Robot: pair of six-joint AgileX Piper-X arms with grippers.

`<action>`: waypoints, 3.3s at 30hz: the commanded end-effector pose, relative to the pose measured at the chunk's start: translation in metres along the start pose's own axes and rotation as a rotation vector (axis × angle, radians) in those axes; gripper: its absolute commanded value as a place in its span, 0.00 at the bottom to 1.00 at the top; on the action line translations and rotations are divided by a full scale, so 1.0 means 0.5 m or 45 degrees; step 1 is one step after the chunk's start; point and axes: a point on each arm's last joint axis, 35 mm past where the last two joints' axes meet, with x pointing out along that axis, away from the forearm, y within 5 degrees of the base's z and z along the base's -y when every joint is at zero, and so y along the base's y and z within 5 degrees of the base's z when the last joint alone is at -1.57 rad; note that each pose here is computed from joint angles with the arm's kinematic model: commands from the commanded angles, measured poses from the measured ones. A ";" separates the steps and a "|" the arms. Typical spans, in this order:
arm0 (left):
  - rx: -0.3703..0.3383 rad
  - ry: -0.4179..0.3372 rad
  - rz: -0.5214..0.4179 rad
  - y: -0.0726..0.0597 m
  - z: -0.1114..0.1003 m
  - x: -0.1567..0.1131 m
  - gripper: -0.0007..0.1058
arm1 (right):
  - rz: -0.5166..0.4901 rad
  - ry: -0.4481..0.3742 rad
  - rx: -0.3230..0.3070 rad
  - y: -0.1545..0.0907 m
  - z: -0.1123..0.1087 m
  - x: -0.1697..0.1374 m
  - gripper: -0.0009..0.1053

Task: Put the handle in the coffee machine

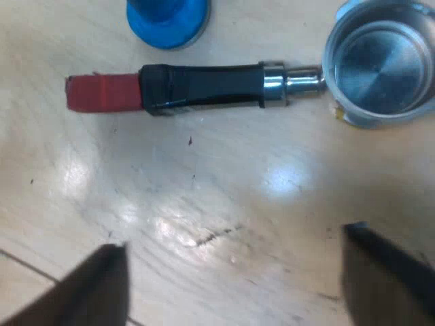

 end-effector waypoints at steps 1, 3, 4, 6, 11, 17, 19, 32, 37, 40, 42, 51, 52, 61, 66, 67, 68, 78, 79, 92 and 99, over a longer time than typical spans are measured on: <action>-0.020 -0.003 0.018 -0.012 -0.005 -0.016 0.60 | -0.038 -0.020 -0.028 -0.003 0.008 -0.034 0.70; -0.016 -0.009 0.017 -0.026 -0.010 -0.031 0.60 | -0.078 -0.039 -0.027 -0.005 0.014 -0.052 0.71; -0.009 -0.017 0.020 -0.035 -0.012 -0.041 0.60 | -0.111 -0.046 -0.032 -0.007 0.017 -0.062 0.72; 0.007 -0.037 0.027 -0.048 -0.016 -0.055 0.60 | -0.159 -0.048 -0.044 -0.010 0.021 -0.073 0.76; 0.063 -0.115 0.052 -0.085 -0.022 -0.097 0.60 | -0.190 -0.074 -0.047 -0.009 0.032 -0.090 0.82; -0.014 -0.181 0.085 -0.101 -0.026 -0.117 0.73 | -0.235 -0.090 -0.075 -0.015 0.035 -0.090 0.82; -0.014 -0.185 0.096 -0.101 -0.025 -0.117 0.74 | -0.248 -0.089 -0.072 -0.023 0.038 -0.089 0.82; -0.062 -0.227 0.149 -0.079 -0.003 -0.103 0.74 | -0.241 -0.003 0.000 -0.135 0.083 -0.033 0.82; -0.064 -0.224 0.149 -0.076 -0.001 -0.101 0.74 | -0.189 0.053 -0.021 -0.159 0.100 0.029 0.82; -0.064 -0.224 0.149 -0.076 -0.001 -0.101 0.74 | -0.152 0.068 -0.054 -0.162 0.108 0.066 0.82; -0.064 -0.224 0.149 -0.076 -0.001 -0.101 0.74 | -0.125 0.071 -0.070 -0.161 0.112 0.085 0.82; -0.064 -0.224 0.149 -0.076 -0.001 -0.101 0.74 | -0.111 0.214 -0.081 -0.164 0.099 0.171 0.82; -0.064 -0.224 0.149 -0.076 -0.001 -0.101 0.74 | -0.114 0.213 -0.081 -0.165 0.100 0.176 0.82; -0.064 -0.224 0.149 -0.076 -0.001 -0.101 0.74 | -0.117 0.250 -0.094 -0.167 0.095 0.227 0.82; -0.064 -0.224 0.149 -0.076 -0.001 -0.101 0.74 | -0.093 0.310 -0.095 -0.168 0.084 0.256 0.82; -0.064 -0.224 0.149 -0.076 -0.001 -0.101 0.74 | -0.093 0.319 -0.095 -0.168 0.083 0.260 0.82; -0.064 -0.224 0.149 -0.076 -0.001 -0.101 0.74 | -0.093 0.322 -0.095 -0.169 0.082 0.262 0.82; -0.064 -0.224 0.149 -0.076 -0.001 -0.101 0.74 | -0.042 0.367 -0.095 -0.165 0.075 0.261 0.48; -0.064 -0.224 0.149 -0.076 -0.001 -0.101 0.74 | -0.034 0.385 -0.093 -0.165 0.072 0.261 0.38; -0.030 -0.223 0.152 -0.076 -0.001 -0.101 0.74 | 0.015 0.560 0.013 -0.105 0.038 0.182 0.01; 0.049 -0.230 0.079 -0.081 0.000 -0.100 0.74 | -0.014 0.572 0.146 -0.080 0.027 0.122 0.01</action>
